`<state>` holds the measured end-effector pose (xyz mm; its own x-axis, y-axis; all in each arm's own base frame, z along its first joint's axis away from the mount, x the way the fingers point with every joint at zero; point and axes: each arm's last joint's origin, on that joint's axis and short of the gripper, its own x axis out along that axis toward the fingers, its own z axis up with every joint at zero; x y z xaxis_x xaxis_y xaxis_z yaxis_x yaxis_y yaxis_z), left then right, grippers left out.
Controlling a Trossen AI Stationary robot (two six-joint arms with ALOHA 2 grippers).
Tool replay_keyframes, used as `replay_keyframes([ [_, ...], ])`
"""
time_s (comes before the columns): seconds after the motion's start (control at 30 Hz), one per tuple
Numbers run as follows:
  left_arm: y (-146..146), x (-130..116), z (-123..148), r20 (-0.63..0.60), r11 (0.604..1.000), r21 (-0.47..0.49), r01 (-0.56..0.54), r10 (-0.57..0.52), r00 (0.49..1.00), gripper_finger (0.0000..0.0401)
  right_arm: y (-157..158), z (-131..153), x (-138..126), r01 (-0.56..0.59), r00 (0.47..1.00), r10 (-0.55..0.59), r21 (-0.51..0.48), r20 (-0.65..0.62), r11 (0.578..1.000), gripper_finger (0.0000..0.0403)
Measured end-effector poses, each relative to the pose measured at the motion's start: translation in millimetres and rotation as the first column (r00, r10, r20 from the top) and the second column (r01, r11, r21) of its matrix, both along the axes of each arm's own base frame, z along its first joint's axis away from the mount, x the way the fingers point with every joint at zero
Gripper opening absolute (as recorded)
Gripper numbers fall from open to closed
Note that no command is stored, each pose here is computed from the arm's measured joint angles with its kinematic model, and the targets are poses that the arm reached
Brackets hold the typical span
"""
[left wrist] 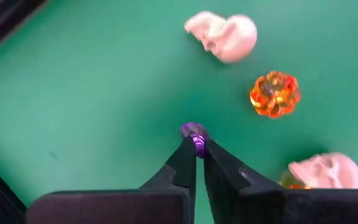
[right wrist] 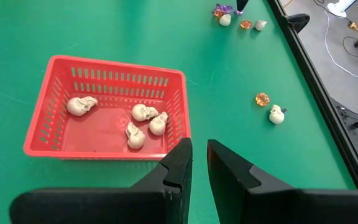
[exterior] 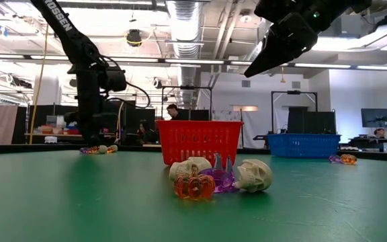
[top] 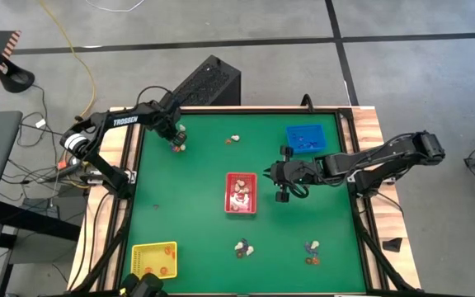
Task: Sort Halloween decoration
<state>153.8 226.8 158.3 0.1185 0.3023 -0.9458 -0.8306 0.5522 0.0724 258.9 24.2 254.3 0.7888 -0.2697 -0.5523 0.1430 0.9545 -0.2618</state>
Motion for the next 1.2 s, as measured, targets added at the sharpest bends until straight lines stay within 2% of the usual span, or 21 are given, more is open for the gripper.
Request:
replay_keyframes([
  [0.27,1.8,7.1,5.3,0.051,0.999,0.013,0.050,-0.050,0.997,0.0001,0.5,-0.3,-0.2,0.007,1.000,-0.007,0.012,0.001,1.000,0.0081],
  [0.37,-1.4,19.0,15.6,0.118,0.994,0.020,0.104,-0.106,0.987,0.0001,0.3,-1.8,-1.7,0.007,1.000,-0.007,0.009,-0.022,1.000,0.0081],
  [0.47,-8.7,39.5,28.7,0.186,0.982,0.066,0.175,-0.185,0.965,0.0000,0.1,-3.9,-3.5,0.014,0.999,-0.013,0.005,-0.049,1.000,0.0081],
  [0.53,-16.3,59.6,36.4,0.261,0.967,0.118,0.228,-0.251,0.932,0.0000,-0.1,-4.1,-3.7,0.016,0.999,-0.016,0.006,-0.051,1.000,0.0081],
  [0.6,-27.7,81.6,42.8,0.352,0.942,0.179,0.285,-0.332,0.875,0.0000,-1.8,-3.2,-2.8,0.024,0.999,-0.024,0.006,-0.039,1.000,0.0081],
  [0.7,-48.4,120.8,46.4,0.468,0.893,0.292,0.344,-0.447,0.762,0.0000,-5.3,0.0,-2.0,0.046,0.998,-0.046,-0.001,-0.033,0.999,0.0081],
  [0.8,-68.8,161.3,43.1,0.530,0.835,0.385,0.394,-0.549,0.647,0.0000,-7.5,7.2,-0.3,0.094,0.996,-0.094,-0.030,-0.001,0.995,0.0081],
  [0.9,-78.9,207.3,42.4,0.536,0.785,0.422,0.453,-0.619,0.573,0.0000,-8.5,11.4,0.1,0.142,0.990,-0.141,-0.064,0.017,0.988,0.0081],
  [1.07,-75.3,285.0,42.9,0.457,0.658,0.520,0.545,-0.753,0.473,0.0000,-9.1,21.8,-7.0,0.167,0.985,-0.163,-0.073,0.047,0.983,0.0081],
  [1.2,-59.5,332.4,45.3,0.423,0.617,0.564,0.548,-0.786,0.450,0.0000,-5.9,33.0,-25.0,0.179,0.982,-0.177,-0.026,0.064,0.983,0.0081],
])
